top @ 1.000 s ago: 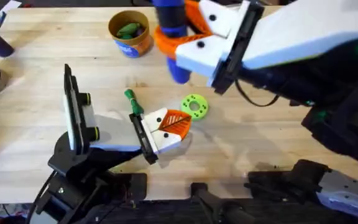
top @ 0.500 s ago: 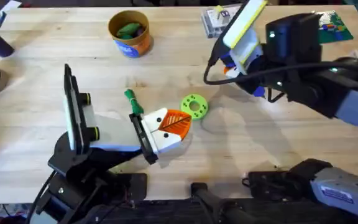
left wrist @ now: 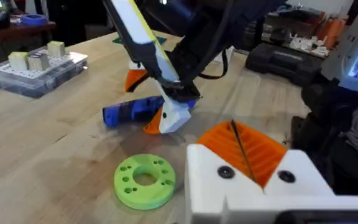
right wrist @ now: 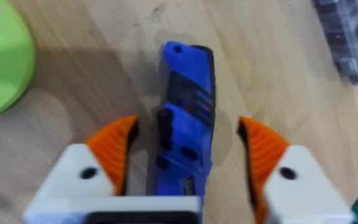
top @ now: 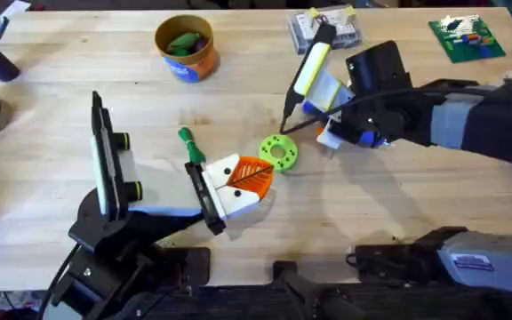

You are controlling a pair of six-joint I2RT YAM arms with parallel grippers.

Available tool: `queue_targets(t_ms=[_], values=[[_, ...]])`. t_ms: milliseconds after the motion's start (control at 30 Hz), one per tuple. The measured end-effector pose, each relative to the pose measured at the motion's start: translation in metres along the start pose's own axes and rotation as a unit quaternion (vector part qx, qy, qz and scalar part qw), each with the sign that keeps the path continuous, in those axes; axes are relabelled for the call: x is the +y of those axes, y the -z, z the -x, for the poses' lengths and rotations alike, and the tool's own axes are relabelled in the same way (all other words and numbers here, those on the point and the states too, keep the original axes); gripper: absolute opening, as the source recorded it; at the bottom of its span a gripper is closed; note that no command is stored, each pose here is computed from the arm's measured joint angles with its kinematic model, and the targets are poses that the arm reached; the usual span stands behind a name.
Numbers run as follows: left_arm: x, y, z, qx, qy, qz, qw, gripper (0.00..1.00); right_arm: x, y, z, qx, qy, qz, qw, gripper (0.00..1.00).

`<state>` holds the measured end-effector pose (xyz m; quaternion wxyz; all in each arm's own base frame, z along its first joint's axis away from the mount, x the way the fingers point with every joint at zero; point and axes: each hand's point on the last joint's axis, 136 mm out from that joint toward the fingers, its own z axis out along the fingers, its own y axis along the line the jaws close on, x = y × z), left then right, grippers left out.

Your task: Pick up the gripper from the table and insert it into the empty holder that is missing its gripper. Then pick up a screw, insert it into the mounting hole, and use the screwdriver to tighten it. Finally, clean up the table by picking up the vegetable and placing it into the bucket.

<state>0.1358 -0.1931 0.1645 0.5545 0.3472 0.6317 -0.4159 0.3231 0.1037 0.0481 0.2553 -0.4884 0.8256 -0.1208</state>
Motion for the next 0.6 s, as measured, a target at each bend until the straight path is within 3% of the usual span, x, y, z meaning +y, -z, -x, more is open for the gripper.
queue_targets(t_ms=[33,100,233,400,600], values=[[0.0,0.0,0.0,0.0,0.0,0.0,1.0,0.014,-0.002,0.001,0.001,-0.002,-0.01,-0.004,1.0,0.906],[0.0,0.0,0.0,0.0,0.0,0.0,1.0,0.014,-0.005,0.006,0.003,-0.007,-0.03,-0.009,0.999,0.988],[0.0,0.0,0.0,0.0,0.0,0.0,1.0,0.014,-0.013,0.027,0.007,-0.015,-0.078,-0.013,0.997,0.997],[0.0,0.0,0.0,0.0,0.0,0.0,1.0,0.014,-0.043,0.078,0.031,-0.073,-0.155,-0.047,0.984,0.996],[0.0,0.0,0.0,0.0,0.0,0.0,1.0,0.014,-0.059,0.144,0.05,-0.17,-0.266,-0.071,0.946,0.996]])
